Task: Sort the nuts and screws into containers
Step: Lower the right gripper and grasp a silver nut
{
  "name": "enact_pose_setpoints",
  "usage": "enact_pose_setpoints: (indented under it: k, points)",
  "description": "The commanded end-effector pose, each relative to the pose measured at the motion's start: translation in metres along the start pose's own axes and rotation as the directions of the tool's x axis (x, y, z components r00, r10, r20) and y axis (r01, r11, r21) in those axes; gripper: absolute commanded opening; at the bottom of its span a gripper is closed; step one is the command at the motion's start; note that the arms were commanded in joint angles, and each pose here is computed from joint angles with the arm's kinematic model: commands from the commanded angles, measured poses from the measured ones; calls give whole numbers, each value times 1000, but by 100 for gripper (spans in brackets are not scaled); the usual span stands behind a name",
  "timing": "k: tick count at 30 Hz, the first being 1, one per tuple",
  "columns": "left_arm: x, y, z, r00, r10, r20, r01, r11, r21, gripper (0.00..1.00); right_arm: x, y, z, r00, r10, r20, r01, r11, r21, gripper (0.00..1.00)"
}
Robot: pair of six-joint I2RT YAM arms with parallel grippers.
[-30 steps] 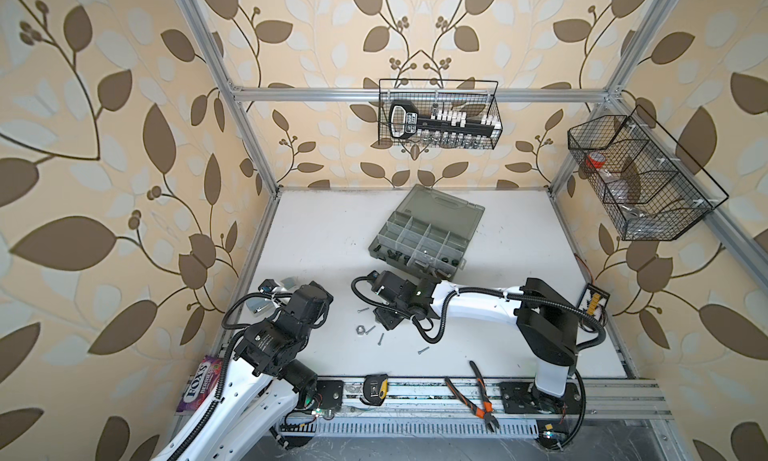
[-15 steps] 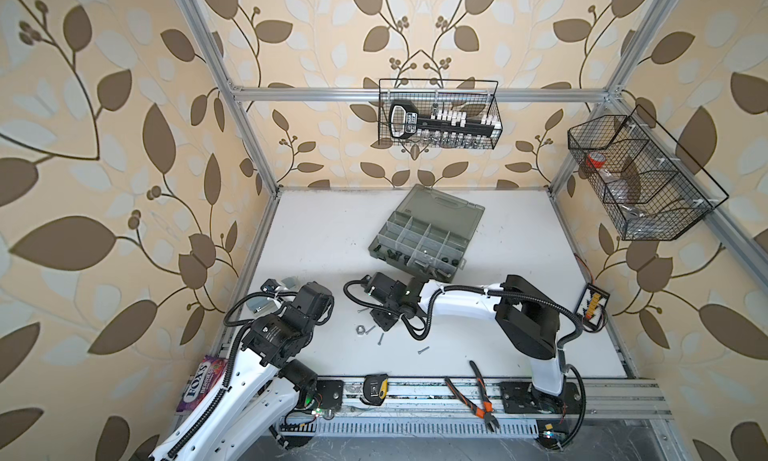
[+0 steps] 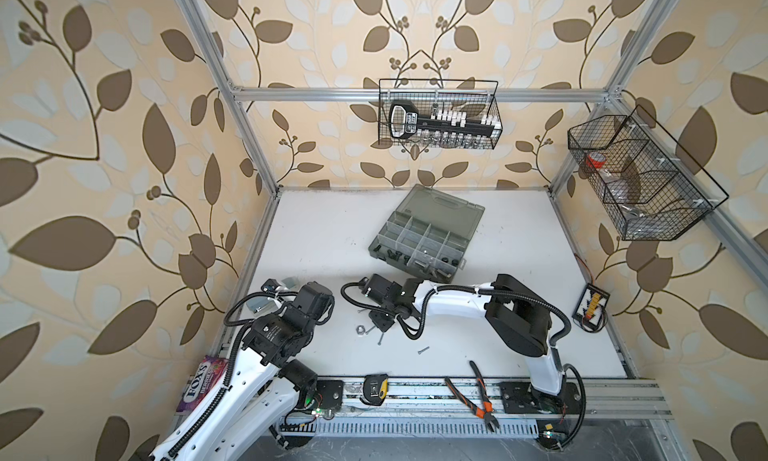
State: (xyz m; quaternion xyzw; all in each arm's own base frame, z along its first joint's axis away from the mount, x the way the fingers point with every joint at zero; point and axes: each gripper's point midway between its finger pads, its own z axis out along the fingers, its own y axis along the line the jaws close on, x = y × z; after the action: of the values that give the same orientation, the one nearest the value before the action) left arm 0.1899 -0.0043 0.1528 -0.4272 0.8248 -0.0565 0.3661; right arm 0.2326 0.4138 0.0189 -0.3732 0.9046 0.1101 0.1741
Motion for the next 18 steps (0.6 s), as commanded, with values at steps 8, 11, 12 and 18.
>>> enact_pose_setpoints:
  k: [8, 11, 12, 18]
  points:
    - [-3, 4, 3, 1000, -2, 23, 3, 1000, -30, 99, 8, -1, 8, 999, -11, -32, 12, 1000, 20, 34]
    - [-3, 4, 3, 1000, 0, 21, 1, 1000, -31, 99, 10, -3, 7, 999, -12, -36, 13, 1000, 29, 34]
    - [-3, 4, 3, 1000, 0, 21, 1, 1000, -31, 99, 10, -4, 7, 999, -15, -36, 17, 999, 34, 34]
    - [-4, 3, 3, 1000, -2, 24, 3, 1000, -31, 99, 19, -9, 9, 998, -30, -56, 34, 997, 71, 33]
